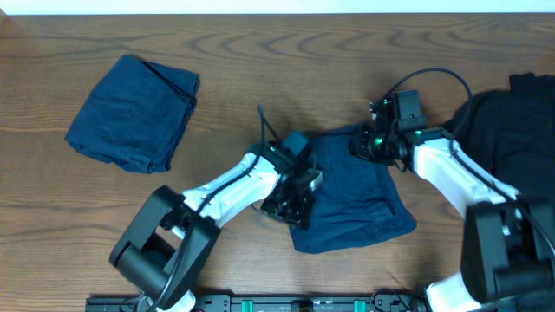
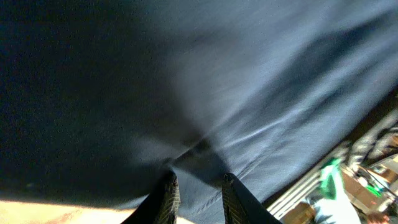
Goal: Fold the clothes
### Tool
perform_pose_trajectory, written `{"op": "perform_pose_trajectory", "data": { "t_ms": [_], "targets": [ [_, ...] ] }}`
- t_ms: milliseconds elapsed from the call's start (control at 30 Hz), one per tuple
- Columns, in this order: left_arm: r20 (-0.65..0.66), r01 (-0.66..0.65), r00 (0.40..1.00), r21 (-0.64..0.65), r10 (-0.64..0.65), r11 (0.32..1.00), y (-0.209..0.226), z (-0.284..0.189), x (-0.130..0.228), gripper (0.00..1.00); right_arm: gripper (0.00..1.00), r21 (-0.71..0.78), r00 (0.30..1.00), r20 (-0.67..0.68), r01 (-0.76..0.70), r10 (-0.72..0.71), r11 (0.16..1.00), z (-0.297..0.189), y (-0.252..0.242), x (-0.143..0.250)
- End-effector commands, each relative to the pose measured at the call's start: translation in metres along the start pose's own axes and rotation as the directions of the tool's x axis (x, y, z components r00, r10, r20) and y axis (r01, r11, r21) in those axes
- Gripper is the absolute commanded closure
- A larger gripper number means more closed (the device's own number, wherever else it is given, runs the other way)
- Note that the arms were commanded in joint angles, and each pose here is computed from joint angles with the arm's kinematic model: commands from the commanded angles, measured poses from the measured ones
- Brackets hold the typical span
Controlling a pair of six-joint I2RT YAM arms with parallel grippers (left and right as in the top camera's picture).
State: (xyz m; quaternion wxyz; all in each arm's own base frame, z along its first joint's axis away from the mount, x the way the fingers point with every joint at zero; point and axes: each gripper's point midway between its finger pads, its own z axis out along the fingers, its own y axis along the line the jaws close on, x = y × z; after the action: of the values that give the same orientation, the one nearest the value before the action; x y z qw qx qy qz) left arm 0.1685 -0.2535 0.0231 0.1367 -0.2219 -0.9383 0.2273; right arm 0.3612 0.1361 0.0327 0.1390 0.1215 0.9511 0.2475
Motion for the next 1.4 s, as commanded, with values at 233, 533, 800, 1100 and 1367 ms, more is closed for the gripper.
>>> {"op": "perform_pose_trajectory", "data": {
  "t_ms": [233,533,800,1100,1367],
  "targets": [
    [-0.100,0.096,0.989,-0.145,-0.111,0.985,0.029,0.002,0.031,0.74,0.99,0.047,0.983,0.086,-0.167,0.163,0.985,0.036,-0.043,-0.028],
    [-0.054,0.093,0.993,-0.130,-0.100,0.987,0.018,-0.025,0.031,0.77,0.89,-0.247,0.999,0.032,0.039,-0.032,0.968,-0.035,0.007,-0.026],
    [0.241,0.175,0.960,-0.107,-0.145,0.979,0.038,-0.081,-0.013,0.18,0.80,0.041,0.980,-0.196,-0.029,0.036,0.999,-0.061,-0.027,0.052],
    [0.304,0.183,0.927,0.147,-0.220,0.972,0.028,-0.099,-0.041,0.51,0.99,0.411,0.959,-0.195,-0.112,0.207,0.905,-0.050,-0.094,0.089],
    [0.204,0.040,0.977,0.122,-0.064,0.992,-0.020,-0.058,-0.022,0.85,0.99,0.436,0.908,-0.234,-0.222,0.348,0.872,-0.038,-0.108,0.133]
  ]
}}
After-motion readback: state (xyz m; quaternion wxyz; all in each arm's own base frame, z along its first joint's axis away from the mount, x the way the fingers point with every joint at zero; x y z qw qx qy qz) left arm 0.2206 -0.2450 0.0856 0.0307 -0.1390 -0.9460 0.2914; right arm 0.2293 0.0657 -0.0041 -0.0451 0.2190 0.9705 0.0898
